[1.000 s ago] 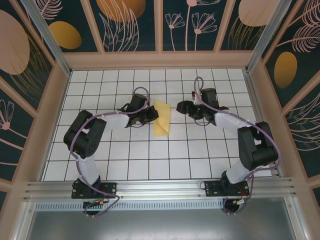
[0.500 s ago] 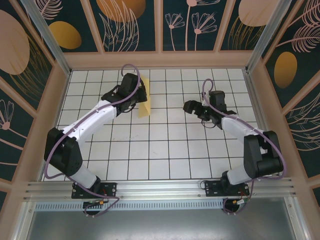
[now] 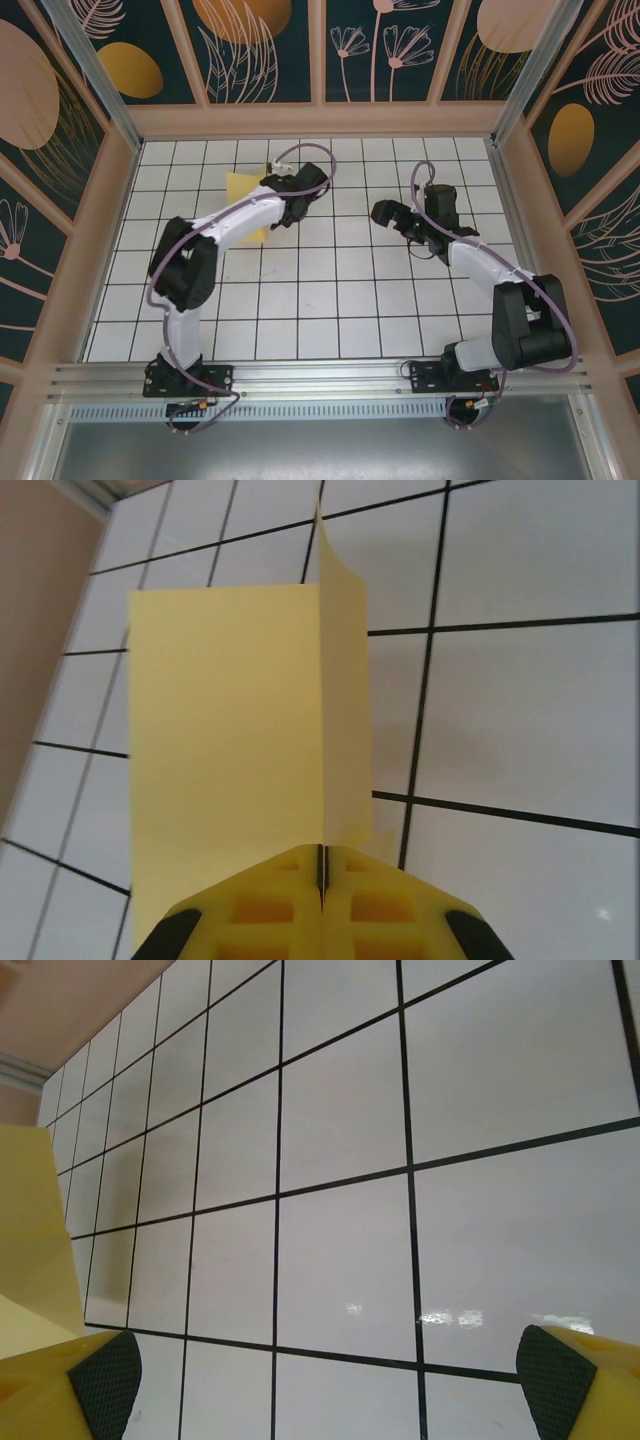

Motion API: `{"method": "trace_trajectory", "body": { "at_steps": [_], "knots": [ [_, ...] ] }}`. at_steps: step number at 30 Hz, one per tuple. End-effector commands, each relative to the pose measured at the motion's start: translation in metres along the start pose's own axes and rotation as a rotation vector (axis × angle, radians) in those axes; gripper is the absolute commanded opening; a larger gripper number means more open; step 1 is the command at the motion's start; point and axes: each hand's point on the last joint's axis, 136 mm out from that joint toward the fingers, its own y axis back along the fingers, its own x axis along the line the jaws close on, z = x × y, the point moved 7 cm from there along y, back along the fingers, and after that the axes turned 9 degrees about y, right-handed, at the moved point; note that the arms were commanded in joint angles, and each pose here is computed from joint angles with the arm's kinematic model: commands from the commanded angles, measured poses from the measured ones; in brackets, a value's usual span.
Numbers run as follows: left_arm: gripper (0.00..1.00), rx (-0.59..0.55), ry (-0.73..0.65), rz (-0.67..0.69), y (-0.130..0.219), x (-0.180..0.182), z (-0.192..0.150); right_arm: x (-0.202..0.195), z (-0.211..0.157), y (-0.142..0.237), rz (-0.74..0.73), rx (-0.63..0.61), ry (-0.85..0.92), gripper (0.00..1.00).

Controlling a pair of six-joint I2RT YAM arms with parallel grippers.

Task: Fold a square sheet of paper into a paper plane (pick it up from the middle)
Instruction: Turn over the paper at the center of the table.

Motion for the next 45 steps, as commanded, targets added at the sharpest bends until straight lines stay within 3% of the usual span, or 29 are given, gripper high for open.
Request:
{"method": "trace_trajectory", "body": {
  "at_steps": [1, 4, 13, 29, 45],
  "knots": [
    [0.03, -0.062, -0.124, 0.207, 0.0, 0.004, -0.006, -0.01, 0.005, 0.009, -0.053, -0.057, -0.027, 0.99],
    [0.03, -0.053, -0.153, 0.192, -0.001, -0.014, -0.016, -0.02, 0.006, 0.012, -0.078, -0.066, -0.064, 0.99],
    [0.03, 0.033, -0.103, -0.043, -0.001, -0.061, -0.042, -0.039, 0.004, 0.015, -0.127, -0.066, -0.133, 0.99],
    [0.09, 0.162, -0.045, -0.271, 0.0, -0.101, -0.072, -0.057, 0.004, 0.018, -0.178, -0.067, -0.2, 0.99],
    [0.28, 0.265, 0.002, -0.421, -0.003, -0.122, -0.093, -0.064, 0.0, 0.013, -0.183, -0.04, -0.225, 0.99]
  ]
}}
